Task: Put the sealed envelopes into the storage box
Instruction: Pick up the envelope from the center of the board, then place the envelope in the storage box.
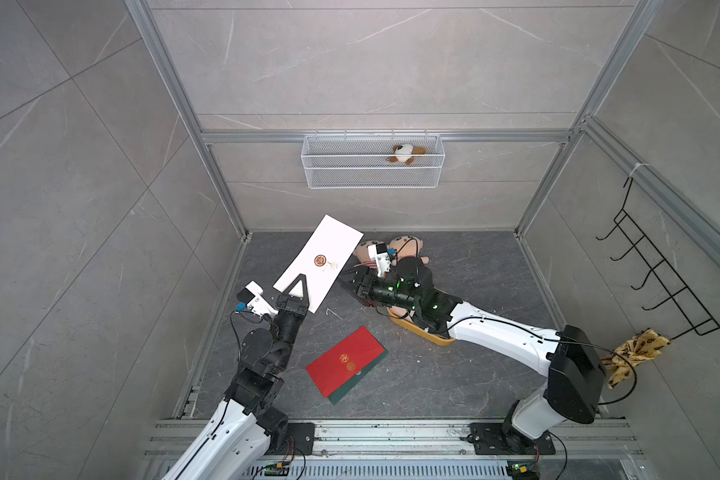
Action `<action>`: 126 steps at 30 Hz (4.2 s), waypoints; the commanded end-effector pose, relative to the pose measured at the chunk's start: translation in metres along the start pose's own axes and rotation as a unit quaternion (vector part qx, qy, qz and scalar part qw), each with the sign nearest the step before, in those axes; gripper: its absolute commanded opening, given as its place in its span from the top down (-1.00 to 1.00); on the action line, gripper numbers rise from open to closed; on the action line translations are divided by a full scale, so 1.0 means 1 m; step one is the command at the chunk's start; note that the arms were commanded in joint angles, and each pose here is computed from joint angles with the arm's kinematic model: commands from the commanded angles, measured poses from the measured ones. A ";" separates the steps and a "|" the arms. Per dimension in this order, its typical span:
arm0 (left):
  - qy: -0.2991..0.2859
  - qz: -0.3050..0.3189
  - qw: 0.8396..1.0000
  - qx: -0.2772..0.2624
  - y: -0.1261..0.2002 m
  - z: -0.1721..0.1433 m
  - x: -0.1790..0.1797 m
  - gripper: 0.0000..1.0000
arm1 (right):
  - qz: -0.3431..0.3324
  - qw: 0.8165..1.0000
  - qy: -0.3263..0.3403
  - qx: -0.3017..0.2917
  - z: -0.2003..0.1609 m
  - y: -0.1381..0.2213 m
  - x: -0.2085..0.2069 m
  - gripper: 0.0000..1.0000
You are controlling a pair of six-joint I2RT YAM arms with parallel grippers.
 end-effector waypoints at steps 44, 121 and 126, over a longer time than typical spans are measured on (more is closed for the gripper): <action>0.042 -0.011 0.999 -0.017 0.005 0.004 0.006 1.00 | 0.061 0.995 -0.025 -0.069 -0.003 -0.027 0.006 0.08; -0.143 0.377 0.910 0.091 0.069 -0.009 0.149 -0.57 | -0.315 0.610 0.419 0.594 0.027 0.163 -0.185 1.00; -0.147 0.380 0.908 0.093 0.071 -0.009 0.151 -0.57 | -0.309 0.605 0.410 0.608 0.022 0.163 -0.192 1.00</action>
Point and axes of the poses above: each gripper's point midway between its finger pads, its own y axis back along the fingers, its own x axis along the line the jaws close on, z = x × y, the point moved 4 cm from there along y, back along the fingers, and after that the axes turned 15 degrees about y, right-handed, at the moved point
